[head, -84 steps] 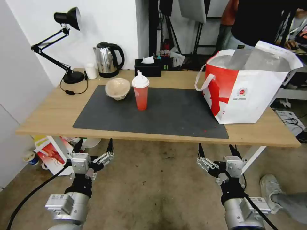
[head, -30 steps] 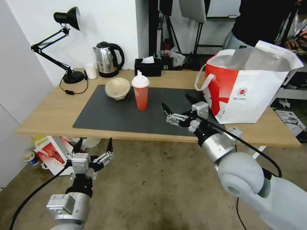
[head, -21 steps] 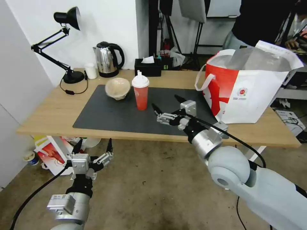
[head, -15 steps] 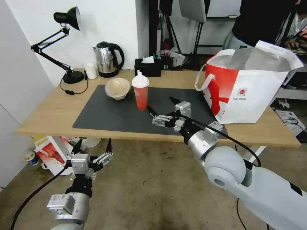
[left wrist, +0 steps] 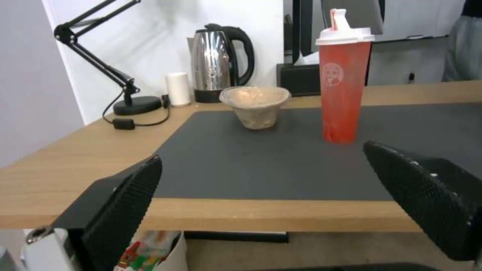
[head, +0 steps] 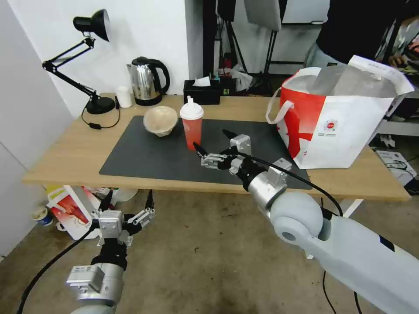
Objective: Pick up the trash from the table and place it into the takeout bag.
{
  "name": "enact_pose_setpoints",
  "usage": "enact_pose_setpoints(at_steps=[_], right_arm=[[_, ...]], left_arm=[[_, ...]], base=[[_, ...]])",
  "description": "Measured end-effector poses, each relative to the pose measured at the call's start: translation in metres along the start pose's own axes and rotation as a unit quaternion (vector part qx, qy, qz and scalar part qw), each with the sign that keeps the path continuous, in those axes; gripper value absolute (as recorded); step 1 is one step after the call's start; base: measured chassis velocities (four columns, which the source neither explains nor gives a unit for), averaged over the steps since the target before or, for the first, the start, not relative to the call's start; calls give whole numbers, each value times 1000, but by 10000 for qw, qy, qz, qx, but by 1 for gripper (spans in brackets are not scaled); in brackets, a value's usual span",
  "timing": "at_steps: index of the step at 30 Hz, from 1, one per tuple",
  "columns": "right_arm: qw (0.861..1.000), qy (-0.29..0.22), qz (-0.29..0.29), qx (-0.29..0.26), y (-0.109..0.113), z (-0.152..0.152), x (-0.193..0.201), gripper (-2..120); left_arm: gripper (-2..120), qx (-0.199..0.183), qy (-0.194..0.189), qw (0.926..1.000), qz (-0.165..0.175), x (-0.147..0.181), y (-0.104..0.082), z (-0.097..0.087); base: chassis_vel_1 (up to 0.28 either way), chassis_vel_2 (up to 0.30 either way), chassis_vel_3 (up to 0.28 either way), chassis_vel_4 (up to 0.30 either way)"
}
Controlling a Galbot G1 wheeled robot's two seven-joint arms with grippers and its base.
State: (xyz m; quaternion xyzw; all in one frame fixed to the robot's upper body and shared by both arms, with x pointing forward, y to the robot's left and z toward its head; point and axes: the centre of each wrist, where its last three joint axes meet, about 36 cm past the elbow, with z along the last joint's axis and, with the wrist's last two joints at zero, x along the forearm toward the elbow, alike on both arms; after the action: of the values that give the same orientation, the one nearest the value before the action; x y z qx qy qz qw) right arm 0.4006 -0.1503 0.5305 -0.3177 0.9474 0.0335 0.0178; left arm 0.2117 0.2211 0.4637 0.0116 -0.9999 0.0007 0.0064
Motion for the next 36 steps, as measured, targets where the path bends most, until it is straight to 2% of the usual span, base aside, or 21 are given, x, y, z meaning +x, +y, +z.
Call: enact_pose_setpoints(at_steps=[21, 36], right_arm=[[10000, 39, -26, 42, -18, 2, -43, 100], [9998, 173, 106, -44, -34, -2, -57, 100]], left_arm=[[100, -61, -4, 10000, -34, 1, 2, -1], [100, -53, 10, 10000, -11, 1, 0, -1]], base=[[0, 0, 0, 0], [0, 0, 0, 0]])
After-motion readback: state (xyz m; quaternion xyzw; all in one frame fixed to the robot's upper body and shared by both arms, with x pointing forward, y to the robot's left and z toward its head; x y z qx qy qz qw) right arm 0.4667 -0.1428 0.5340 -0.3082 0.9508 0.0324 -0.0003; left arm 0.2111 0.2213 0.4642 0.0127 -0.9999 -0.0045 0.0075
